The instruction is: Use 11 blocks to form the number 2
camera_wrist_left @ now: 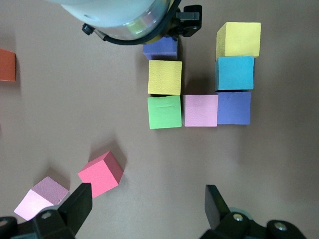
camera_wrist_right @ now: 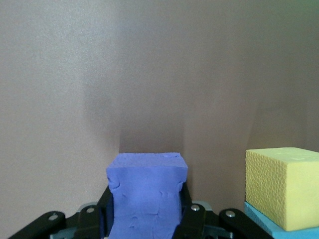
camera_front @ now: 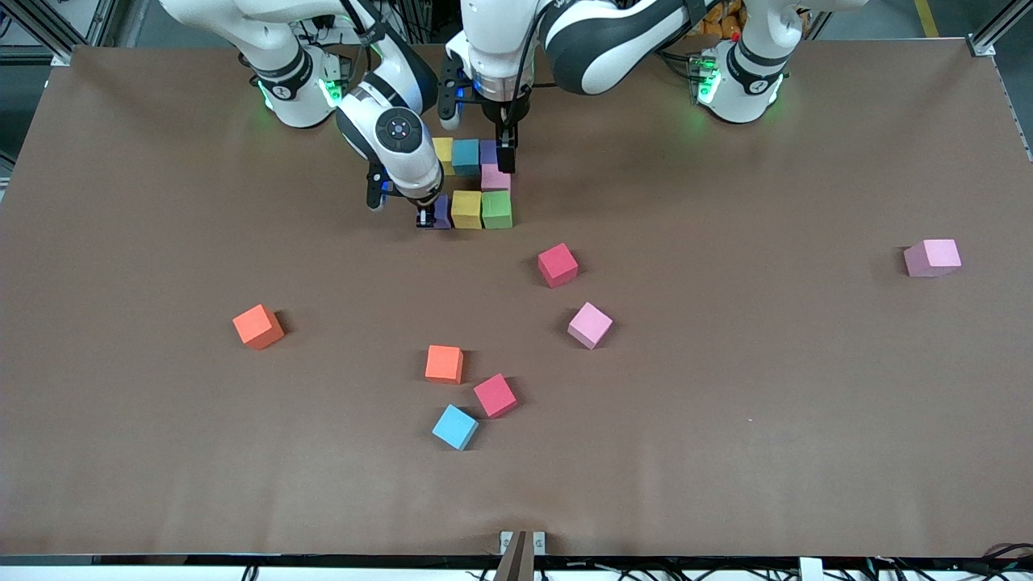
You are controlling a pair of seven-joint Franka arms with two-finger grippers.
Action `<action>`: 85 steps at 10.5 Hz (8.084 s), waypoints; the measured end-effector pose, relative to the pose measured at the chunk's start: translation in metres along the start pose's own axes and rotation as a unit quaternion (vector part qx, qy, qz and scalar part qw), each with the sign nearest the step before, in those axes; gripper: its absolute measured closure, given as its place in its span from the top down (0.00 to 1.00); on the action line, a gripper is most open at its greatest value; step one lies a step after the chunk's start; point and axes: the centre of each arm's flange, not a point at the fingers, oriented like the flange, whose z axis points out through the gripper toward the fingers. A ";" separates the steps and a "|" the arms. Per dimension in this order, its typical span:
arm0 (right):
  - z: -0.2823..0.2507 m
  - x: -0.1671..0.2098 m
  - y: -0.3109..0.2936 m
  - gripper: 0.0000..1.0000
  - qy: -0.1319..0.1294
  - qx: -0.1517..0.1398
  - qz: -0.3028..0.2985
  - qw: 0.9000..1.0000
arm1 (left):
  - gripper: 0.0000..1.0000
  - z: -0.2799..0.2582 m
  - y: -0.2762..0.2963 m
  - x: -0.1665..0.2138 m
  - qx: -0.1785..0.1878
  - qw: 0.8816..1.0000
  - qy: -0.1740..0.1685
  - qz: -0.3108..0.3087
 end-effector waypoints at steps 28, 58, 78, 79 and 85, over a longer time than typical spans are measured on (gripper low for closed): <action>-0.043 0.033 -0.036 1.00 0.024 -0.004 -0.072 0.997 | 1.00 0.016 -0.045 -0.025 -0.001 0.999 -0.013 -0.041; -0.034 0.363 -0.257 1.00 0.064 0.068 -0.885 0.457 | 1.00 0.227 -0.122 -0.092 0.010 0.983 0.008 -0.184; -0.063 -0.032 -0.275 1.00 -0.001 0.163 -0.613 0.773 | 0.54 0.229 -0.121 -0.100 0.029 0.986 0.002 -0.165; -0.059 -0.032 -0.281 1.00 -0.001 0.164 -0.610 0.775 | 0.54 0.229 -0.122 -0.101 0.029 0.986 0.003 -0.165; -0.064 -0.021 -0.294 1.00 0.009 0.155 -0.605 0.781 | 0.54 0.209 -0.130 -0.104 0.035 0.984 0.017 -0.172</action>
